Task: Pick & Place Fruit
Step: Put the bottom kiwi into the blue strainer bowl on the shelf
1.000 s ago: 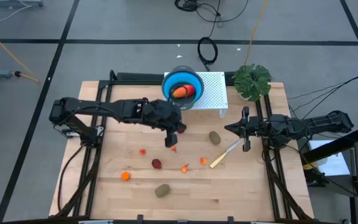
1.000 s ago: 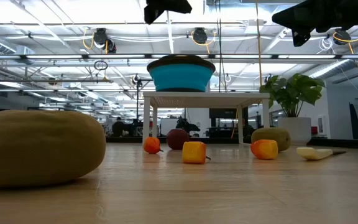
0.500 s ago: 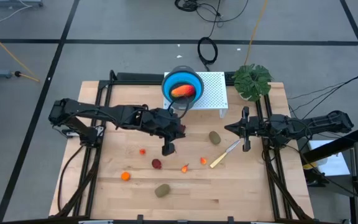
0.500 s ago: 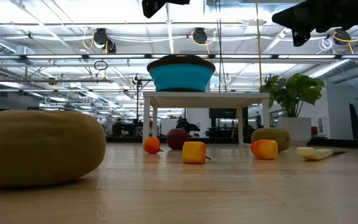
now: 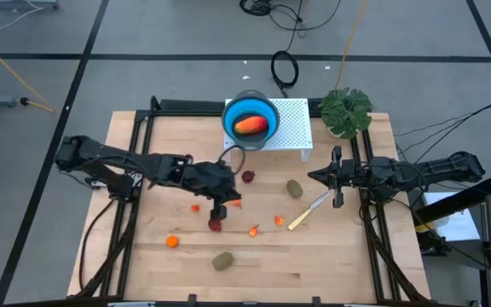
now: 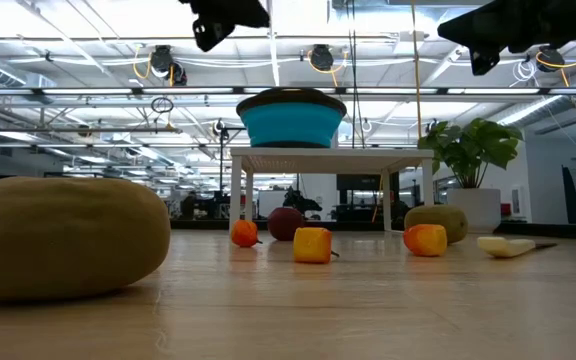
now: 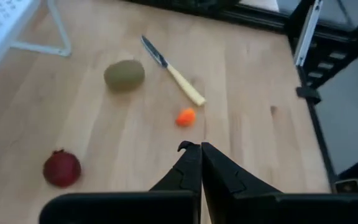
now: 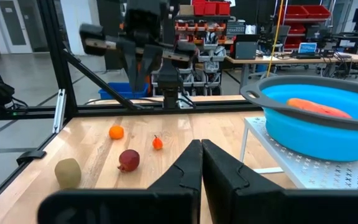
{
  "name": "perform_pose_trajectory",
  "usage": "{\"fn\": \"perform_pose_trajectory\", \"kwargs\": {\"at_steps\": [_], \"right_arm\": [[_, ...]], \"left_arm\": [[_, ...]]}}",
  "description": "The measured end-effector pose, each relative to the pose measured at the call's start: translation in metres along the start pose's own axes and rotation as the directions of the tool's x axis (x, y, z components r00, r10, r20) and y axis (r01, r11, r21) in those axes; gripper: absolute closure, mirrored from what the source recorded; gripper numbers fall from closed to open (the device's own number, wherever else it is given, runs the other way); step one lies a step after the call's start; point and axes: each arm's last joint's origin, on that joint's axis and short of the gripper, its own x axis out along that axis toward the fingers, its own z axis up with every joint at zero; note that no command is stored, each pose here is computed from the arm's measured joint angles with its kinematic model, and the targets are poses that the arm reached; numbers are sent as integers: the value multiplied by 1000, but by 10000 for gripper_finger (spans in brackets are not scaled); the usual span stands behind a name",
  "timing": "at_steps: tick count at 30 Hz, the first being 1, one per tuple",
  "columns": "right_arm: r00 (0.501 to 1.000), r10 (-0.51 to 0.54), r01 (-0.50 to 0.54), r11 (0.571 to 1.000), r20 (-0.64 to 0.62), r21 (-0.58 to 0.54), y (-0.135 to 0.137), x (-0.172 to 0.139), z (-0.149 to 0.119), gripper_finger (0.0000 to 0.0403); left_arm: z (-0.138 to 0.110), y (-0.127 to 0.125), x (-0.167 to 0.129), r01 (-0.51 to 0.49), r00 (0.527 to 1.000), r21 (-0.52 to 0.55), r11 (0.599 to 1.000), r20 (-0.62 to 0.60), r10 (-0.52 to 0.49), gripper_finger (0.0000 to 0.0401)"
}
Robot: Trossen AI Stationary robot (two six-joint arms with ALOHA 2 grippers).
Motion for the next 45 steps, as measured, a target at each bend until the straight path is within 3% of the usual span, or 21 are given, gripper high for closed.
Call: {"fn": "perform_pose_trajectory", "kwargs": {"at_steps": [4,12,25,33,41,45], "right_arm": [[1000,0,0,1000,-9,-2,0,0,-1,399],[1000,-3,3,1000,-15,-3,0,1,-2,399],[1000,-2,2,1000,-14,8,0,1,-1,399],[1000,-1,1,1000,-14,8,0,1,-1,399],[1000,-1,1,1000,-13,8,0,1,-1,399],[1000,-1,2,1000,-14,6,0,1,-1,399]], "left_arm": [[-21,-5,-15,26,998,-41,999,52,-24,396],[-63,-20,-34,58,998,-69,996,23,-56,392],[-112,-50,-51,67,980,-39,997,-187,-74,391],[-123,-68,-59,86,980,-13,996,-179,-87,391],[-120,-76,-52,106,985,-117,987,-127,-120,396],[-112,-76,-42,69,988,-202,977,-121,-95,399]]}}
